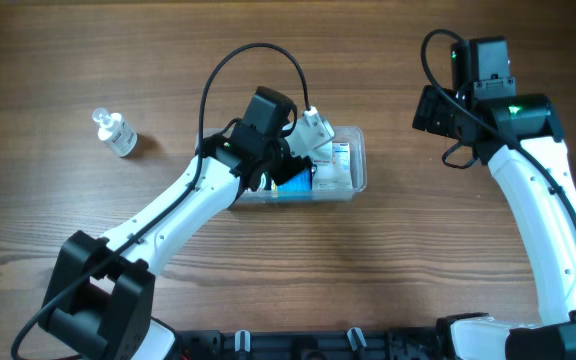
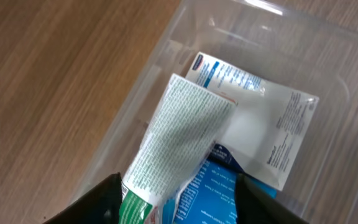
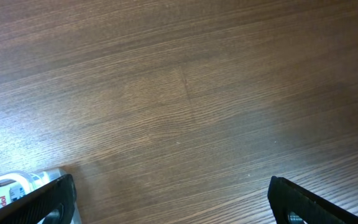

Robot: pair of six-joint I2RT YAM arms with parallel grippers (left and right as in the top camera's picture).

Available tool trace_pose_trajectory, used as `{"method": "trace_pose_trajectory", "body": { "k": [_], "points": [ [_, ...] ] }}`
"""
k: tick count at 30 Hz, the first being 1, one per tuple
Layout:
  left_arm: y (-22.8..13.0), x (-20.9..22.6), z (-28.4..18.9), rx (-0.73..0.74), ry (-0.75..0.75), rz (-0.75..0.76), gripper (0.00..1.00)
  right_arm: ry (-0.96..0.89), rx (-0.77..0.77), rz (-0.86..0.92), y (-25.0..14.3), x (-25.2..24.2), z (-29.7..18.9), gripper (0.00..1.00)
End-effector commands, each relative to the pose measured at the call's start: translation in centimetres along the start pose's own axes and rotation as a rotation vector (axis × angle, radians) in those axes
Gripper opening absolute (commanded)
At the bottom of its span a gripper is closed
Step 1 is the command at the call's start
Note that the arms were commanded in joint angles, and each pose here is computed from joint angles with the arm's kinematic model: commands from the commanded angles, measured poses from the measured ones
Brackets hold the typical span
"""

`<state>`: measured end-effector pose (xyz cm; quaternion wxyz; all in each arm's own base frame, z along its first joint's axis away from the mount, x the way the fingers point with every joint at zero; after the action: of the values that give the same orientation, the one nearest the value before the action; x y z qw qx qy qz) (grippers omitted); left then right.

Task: Pack container
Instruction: 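Lower the Panadol box into the container's middle and open the left gripper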

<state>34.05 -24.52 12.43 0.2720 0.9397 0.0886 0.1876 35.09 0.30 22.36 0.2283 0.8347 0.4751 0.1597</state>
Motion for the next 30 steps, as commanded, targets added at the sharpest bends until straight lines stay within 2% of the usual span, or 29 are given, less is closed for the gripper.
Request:
{"method": "trace_pose_trajectory", "body": {
  "k": [1,3,4,8,22,28,30],
  "points": [
    [0.8,0.8,0.0,-0.027,0.031,-0.036,0.31,-0.012,-0.017,-0.01,0.3,-0.2,-0.2,1.0],
    [1.4,1.3,-0.1,-0.054,0.056,-0.101,0.23,-0.012,-0.017,-0.01,0.3,-0.2,-0.2,1.0],
    [1.4,2.1,-0.1,-0.057,0.087,-0.18,0.2,-0.012,-0.017,-0.01,0.3,-0.2,-0.2,1.0],
    [0.7,2.2,0.6,-0.033,0.099,-0.275,0.16,-0.012,-0.017,-0.01,0.3,-0.2,-0.2,1.0],
    [-4.9,-1.1,7.3,0.162,-0.024,-0.363,0.2,-0.012,-0.017,-0.01,0.3,-0.2,-0.2,1.0],
    [-3.5,-0.1,5.8,0.113,0.011,-0.358,0.19,-0.012,-0.017,-0.01,0.3,-0.2,-0.2,1.0],
    [-2.4,1.6,3.8,0.085,0.097,-0.404,0.19,-0.012,-0.017,-0.01,0.3,-0.2,-0.2,1.0]
  ]
}}
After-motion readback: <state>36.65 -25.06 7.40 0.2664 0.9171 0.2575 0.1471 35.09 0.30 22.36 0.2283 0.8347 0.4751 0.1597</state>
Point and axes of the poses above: each gripper's point midway between its finger pads, its own z axis out along the fingers, its own x axis along the line the jaws close on, y = z × x, the point moved 2 cm from there along -z, back along the fingers, and after that the axes turned 14 degrees about z, right-handed, at the moved point
